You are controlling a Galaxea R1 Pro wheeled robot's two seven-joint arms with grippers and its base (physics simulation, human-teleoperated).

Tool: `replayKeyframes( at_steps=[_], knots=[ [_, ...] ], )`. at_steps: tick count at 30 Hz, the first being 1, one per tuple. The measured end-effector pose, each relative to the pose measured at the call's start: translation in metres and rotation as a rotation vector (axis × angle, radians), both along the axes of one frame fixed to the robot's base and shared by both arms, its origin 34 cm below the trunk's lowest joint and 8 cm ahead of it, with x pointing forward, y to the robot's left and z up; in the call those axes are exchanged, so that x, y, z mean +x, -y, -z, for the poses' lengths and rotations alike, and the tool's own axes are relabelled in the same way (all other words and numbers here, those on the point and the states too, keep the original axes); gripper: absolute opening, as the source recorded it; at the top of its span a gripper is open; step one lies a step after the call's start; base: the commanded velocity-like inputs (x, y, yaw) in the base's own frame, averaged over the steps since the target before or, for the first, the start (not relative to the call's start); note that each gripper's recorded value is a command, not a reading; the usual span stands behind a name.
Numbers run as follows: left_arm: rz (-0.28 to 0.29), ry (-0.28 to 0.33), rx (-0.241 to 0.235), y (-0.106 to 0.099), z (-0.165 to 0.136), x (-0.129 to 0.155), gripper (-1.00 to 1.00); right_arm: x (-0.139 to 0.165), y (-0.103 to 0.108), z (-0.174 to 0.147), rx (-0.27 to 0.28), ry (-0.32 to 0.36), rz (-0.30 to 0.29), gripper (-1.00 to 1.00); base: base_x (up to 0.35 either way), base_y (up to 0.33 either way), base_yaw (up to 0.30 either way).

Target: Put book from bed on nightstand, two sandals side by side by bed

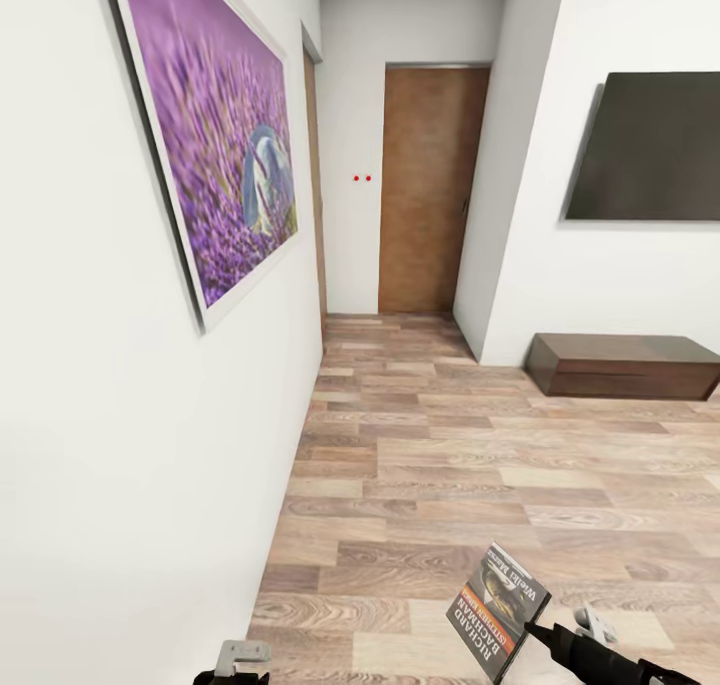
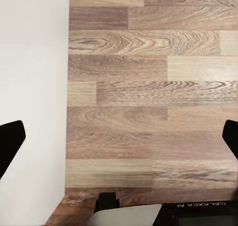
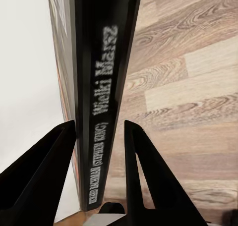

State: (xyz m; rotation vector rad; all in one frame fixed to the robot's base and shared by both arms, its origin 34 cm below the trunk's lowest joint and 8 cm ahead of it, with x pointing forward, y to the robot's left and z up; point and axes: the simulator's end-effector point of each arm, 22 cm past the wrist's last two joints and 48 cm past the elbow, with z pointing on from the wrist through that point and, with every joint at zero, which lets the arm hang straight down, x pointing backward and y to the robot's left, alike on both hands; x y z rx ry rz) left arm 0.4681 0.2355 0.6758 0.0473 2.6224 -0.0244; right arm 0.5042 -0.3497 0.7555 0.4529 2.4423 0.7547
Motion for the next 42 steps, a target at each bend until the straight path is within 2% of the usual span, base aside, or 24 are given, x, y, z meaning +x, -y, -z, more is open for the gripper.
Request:
replayKeyframes(
  at_steps=[6, 21, 42],
  knots=[
    [0.001, 0.0, 0.0, 0.0002, 0.0002, 0.0001, 1.0, 0.0007, 0.0001, -0.0001, 0.001, 0.001, 0.002, -1.0, 0.241, 0.0, -0.069],
    [0.002, 0.0, -0.001, 0.0004, 0.0002, 0.0001, 1.0, 0.0005, 0.0001, 0.0001, 0.0, 0.0, 0.002, -1.0, 0.058, 0.0, -0.085],
    [0.003, -0.001, -0.002, 0.0015, 0.0001, -0.0003, 1.0, -0.0001, 0.0001, 0.0001, -0.001, 0.0, 0.0, -1.0, 0.319, 0.0, -0.01]
  ],
)
